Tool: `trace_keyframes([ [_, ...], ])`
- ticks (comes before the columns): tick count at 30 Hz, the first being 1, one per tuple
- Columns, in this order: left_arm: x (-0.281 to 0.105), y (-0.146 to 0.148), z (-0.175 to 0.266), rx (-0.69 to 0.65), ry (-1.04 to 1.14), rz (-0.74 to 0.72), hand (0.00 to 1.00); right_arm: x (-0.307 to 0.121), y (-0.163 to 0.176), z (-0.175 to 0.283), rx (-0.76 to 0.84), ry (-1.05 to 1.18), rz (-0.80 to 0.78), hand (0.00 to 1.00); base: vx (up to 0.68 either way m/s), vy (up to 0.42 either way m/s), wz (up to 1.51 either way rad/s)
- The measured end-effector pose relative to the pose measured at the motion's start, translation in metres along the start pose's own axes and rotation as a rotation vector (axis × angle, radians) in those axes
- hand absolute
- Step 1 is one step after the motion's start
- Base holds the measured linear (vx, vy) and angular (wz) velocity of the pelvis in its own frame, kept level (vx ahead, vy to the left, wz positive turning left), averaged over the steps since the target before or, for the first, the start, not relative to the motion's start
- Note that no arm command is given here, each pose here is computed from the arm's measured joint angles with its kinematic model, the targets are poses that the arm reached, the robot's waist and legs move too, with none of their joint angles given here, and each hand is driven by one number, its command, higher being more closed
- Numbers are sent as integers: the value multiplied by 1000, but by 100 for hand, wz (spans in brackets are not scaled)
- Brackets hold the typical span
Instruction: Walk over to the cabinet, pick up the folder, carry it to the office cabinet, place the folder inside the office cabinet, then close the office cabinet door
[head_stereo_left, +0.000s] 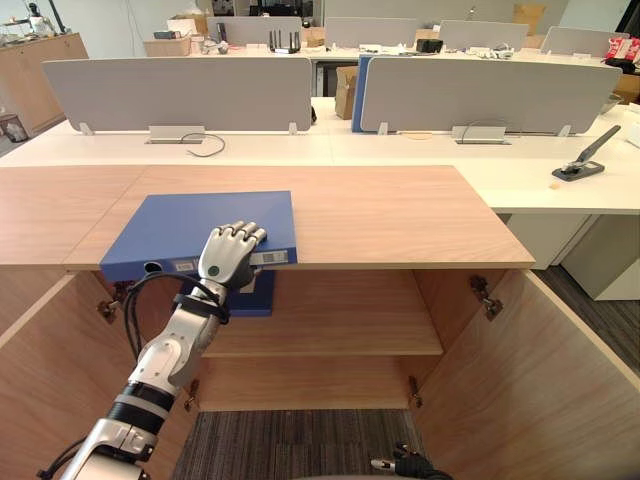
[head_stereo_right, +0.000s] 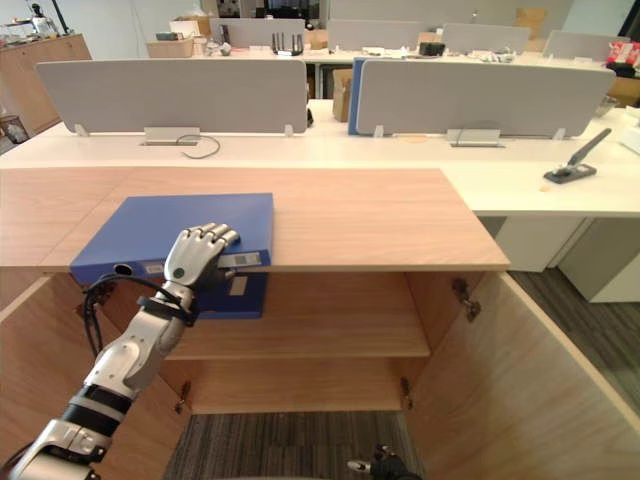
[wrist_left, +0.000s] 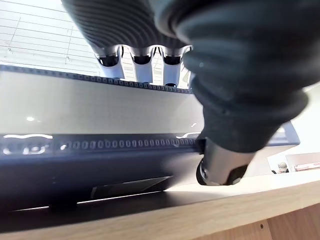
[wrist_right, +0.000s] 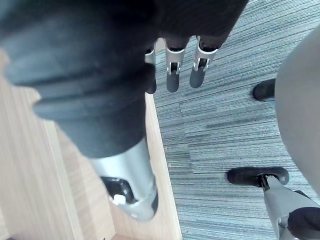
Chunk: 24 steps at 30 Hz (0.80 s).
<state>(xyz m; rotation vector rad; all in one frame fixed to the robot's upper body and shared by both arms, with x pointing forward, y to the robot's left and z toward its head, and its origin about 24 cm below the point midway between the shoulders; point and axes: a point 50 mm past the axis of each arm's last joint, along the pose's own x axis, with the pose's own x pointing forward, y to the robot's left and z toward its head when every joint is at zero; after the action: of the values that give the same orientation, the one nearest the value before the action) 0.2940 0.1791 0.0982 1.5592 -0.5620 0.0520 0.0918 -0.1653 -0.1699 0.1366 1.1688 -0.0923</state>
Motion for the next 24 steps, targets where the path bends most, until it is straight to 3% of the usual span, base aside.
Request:
trace_keyframes([
  [9,-2,9,3,-38,36,57,100,0,-1,1,0,-4,-4,0,0,0,0],
  [24,-34,86,60,-454,-124,385,100,-3,-14,-13,97,43,-64,0,0,0,1],
])
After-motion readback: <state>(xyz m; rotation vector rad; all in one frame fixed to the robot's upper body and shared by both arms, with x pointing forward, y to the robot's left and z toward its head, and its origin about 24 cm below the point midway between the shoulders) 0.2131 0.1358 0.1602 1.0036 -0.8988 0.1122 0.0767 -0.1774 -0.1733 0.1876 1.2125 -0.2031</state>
